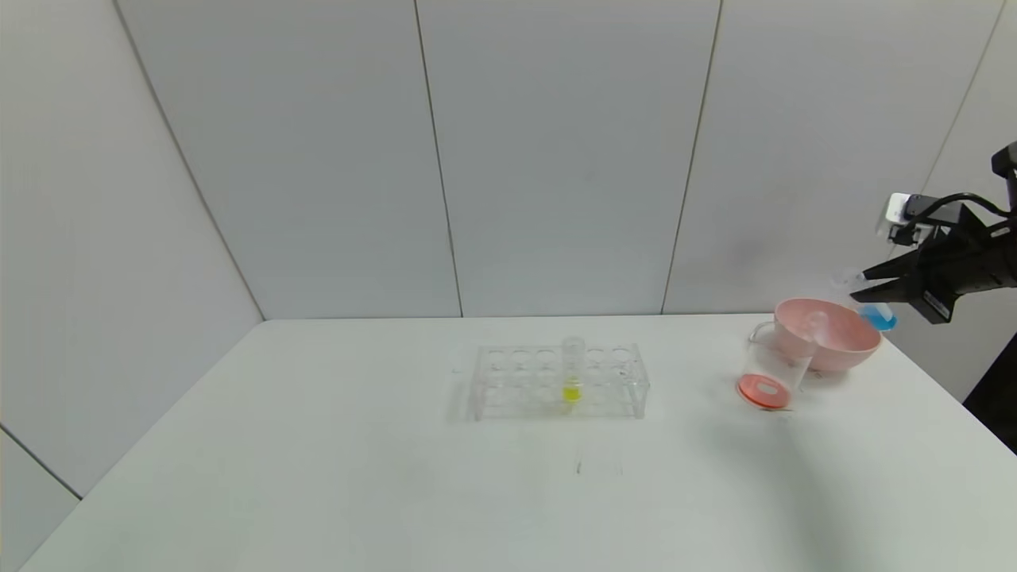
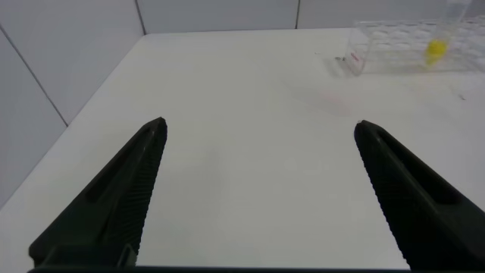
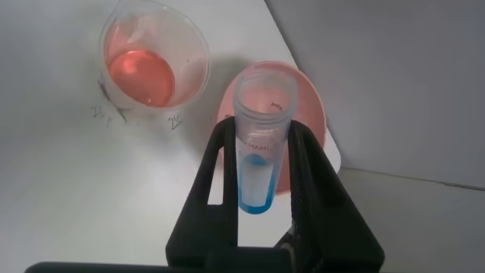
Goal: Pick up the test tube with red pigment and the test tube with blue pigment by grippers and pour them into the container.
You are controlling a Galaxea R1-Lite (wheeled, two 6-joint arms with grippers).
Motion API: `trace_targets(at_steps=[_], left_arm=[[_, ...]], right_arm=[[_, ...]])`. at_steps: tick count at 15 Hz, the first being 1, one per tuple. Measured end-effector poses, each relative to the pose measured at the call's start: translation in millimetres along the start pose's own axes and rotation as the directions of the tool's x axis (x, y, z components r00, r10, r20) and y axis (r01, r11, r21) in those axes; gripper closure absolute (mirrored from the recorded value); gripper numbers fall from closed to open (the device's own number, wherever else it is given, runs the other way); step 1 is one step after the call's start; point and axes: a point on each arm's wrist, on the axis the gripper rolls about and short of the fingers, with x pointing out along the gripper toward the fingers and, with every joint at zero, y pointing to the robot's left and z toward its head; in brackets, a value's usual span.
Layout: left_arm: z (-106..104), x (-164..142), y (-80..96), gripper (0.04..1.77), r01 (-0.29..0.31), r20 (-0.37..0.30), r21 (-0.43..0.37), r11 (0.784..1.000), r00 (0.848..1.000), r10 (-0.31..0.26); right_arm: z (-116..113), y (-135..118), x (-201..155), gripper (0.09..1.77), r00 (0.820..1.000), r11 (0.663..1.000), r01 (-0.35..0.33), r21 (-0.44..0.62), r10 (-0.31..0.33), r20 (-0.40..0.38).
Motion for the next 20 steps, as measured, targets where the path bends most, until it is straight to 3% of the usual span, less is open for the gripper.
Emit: trace_targets(at_steps=[4,9,16,20], left_arm=[[0,0,0.0,0.05,0.0,0.0,0.0,1.0,1.0,0.0],[0,0,0.0,0.05,0.0,0.0,0.0,1.0,1.0,0.0],[0,0,0.0,0.05,0.0,0.0,0.0,1.0,1.0,0.0],[0,0,0.0,0.05,0.0,0.0,0.0,1.0,1.0,0.0]], right_arm=[[9,-2,-8,1.39,0.997,0.997,-0.052,-0.048,0.05,-0.051],[27,-3,-7,1.39,0.997,0.992,-0.063,-0.11,0.059,-0.039],[38,3,4,1.39,0.979,0.98,-0.046,-0.196,0.006,-0.203],[48,14,14,1.39,0.969,0.973,-0.092,-0.211,0.038,-0.245]])
